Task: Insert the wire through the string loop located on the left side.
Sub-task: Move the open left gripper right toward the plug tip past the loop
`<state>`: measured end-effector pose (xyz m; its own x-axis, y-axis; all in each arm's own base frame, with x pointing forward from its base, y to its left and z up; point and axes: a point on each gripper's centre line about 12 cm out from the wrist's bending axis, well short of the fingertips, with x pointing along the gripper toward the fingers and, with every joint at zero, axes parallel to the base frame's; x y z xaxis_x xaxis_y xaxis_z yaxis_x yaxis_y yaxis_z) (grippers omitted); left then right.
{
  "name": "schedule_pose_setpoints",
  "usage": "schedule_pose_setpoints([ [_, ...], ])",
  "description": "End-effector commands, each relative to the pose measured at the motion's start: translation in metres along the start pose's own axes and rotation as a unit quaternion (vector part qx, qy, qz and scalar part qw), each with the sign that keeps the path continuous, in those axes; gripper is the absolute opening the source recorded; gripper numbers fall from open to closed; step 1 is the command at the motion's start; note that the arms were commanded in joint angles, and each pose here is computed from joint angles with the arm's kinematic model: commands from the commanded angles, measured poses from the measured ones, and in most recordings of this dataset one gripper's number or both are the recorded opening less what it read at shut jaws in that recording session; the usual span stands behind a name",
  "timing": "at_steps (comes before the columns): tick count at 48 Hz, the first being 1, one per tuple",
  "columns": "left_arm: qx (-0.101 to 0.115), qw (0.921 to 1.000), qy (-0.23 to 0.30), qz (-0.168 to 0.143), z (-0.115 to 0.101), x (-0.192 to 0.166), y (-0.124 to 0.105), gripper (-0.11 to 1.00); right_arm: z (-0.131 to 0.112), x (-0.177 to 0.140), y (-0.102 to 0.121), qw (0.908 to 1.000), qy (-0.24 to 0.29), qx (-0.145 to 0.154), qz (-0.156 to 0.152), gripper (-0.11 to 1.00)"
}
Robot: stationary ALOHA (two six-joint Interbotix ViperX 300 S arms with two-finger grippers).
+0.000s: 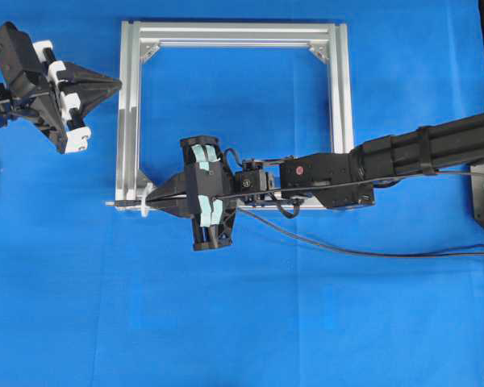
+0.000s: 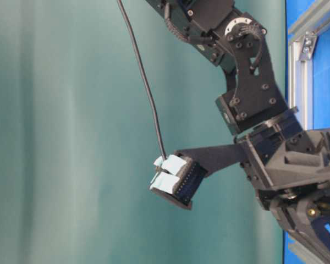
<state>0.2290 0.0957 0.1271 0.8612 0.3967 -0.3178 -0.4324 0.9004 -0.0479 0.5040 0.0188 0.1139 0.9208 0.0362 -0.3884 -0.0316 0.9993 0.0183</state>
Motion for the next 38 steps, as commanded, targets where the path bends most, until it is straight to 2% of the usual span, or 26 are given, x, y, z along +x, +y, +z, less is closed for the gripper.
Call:
schedule_pose_setpoints([
  [1,0.001,0.9999,-0.014,-0.001,0.007,0.002,0.0,0.0,0.017,-0.002,0.0,0.9998,-0.021,0.001,0.0,0.0],
  [8,0.002,0.9998,-0.013,-0.013,0.007,0.002,-0.006,0.0,0.016,-0.002,-0.001,0.9998,-0.02,0.001,-0.001,0.0],
  [17,0.007,0.9972,-0.008,-0.074,0.003,-0.005,-0.038,0.0,0.016,-0.002,-0.001,0.9998,-0.02,0.002,-0.001,0.0],
  [24,0.018,0.9906,-0.003,-0.136,-0.002,-0.013,-0.069,0.0,0.016,-0.002,-0.001,0.9998,-0.02,0.001,-0.001,0.0],
  [38,0.039,0.9737,0.002,-0.224,-0.008,-0.029,-0.113,0.0,0.016,-0.002,-0.001,0.9998,-0.02,0.002,-0.001,0.0],
])
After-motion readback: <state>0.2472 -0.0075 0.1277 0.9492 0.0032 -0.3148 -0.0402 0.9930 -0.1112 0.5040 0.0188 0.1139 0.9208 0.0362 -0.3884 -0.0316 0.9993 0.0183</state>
